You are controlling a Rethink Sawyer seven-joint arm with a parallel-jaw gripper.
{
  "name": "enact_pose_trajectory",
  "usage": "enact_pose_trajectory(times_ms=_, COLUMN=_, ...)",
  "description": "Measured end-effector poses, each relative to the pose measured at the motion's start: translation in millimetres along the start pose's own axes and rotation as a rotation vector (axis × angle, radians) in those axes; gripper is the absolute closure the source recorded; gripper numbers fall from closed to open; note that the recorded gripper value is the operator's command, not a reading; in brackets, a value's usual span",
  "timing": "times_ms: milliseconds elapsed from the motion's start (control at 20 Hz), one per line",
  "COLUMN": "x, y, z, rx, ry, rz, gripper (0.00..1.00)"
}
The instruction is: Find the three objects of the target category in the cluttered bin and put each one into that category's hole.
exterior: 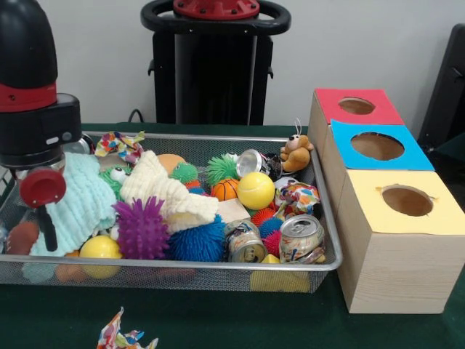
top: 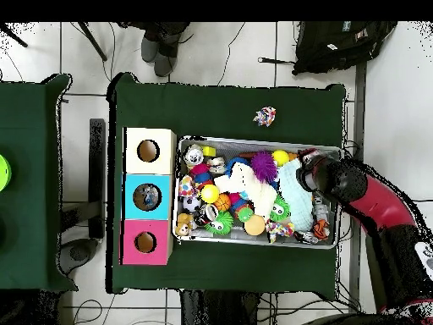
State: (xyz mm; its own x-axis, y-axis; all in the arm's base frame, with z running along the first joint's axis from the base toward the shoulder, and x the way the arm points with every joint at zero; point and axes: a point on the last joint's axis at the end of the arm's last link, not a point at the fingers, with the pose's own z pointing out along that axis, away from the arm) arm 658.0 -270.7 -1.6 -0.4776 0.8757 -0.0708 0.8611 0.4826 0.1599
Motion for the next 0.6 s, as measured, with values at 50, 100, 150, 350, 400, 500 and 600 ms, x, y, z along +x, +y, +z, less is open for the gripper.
enact_pose_trajectory(times_ms=50, x=-2.6, y=-2, z=0, rx=0.005, ry=-0.008, rz=-0.005, gripper=0.0)
enact_pose_trajectory(times_ms=100, x=-7.8, y=-6, z=-1, rx=0.016, ry=-0.024, rz=-0.016, gripper=0.0)
enact_pose_trajectory(times_ms=150, x=-9.0, y=-7, z=-2, rx=0.019, ry=-0.028, rz=-0.018, gripper=0.0)
enact_pose_trajectory(times_ms=350, x=-23.8, y=-24, z=-6, rx=0.057, ry=-0.07, rz=-0.04, gripper=0.0)
enact_pose_trajectory(times_ms=400, x=-26.1, y=-26, z=-7, rx=0.061, ry=-0.076, rz=-0.042, gripper=0.0)
enact_pose_trajectory(times_ms=500, x=-33.7, y=-33, z=-9, rx=0.076, ry=-0.095, rz=-0.05, gripper=0.0)
enact_pose_trajectory(times_ms=600, x=-40.7, y=-37, z=-11, rx=0.086, ry=-0.111, rz=-0.055, gripper=0.0)
